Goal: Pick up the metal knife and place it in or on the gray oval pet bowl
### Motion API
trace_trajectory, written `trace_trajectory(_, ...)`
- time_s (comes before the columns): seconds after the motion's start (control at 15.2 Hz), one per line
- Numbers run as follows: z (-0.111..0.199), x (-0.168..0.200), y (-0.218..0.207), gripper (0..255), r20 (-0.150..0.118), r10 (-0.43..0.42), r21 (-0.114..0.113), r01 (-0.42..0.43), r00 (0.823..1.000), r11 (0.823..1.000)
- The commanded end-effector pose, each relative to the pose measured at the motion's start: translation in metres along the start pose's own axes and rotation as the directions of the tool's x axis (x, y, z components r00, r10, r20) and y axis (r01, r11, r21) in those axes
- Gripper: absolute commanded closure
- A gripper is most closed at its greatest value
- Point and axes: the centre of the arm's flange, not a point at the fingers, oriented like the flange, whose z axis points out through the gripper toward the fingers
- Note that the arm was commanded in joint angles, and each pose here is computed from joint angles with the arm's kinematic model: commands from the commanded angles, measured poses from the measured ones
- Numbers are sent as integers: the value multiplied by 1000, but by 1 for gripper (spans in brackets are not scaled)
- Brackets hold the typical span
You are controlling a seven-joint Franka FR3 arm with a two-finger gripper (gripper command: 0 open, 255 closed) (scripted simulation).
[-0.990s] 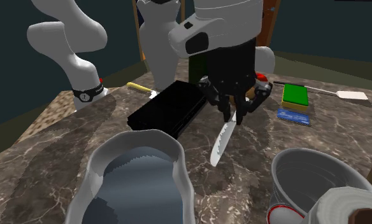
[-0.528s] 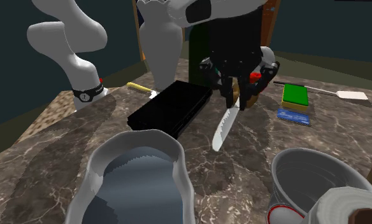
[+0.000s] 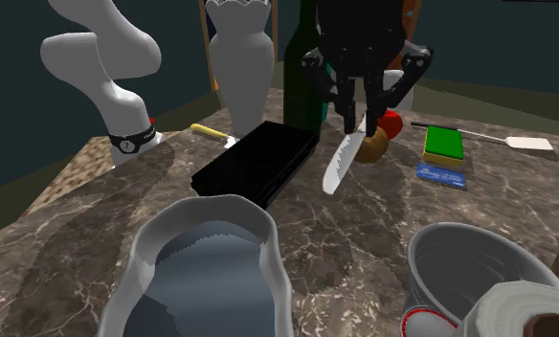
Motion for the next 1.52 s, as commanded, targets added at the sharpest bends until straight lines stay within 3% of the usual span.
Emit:
trace_trajectory(0.0,-9,-2,-1,255,0,0,0,0,1000,1000)
trace_trajectory(1.19,-74,220,57,255,0,0,0,0,1000,1000)
trace_trajectory(1.45,-53,225,59,255,0,0,0,0,1000,1000)
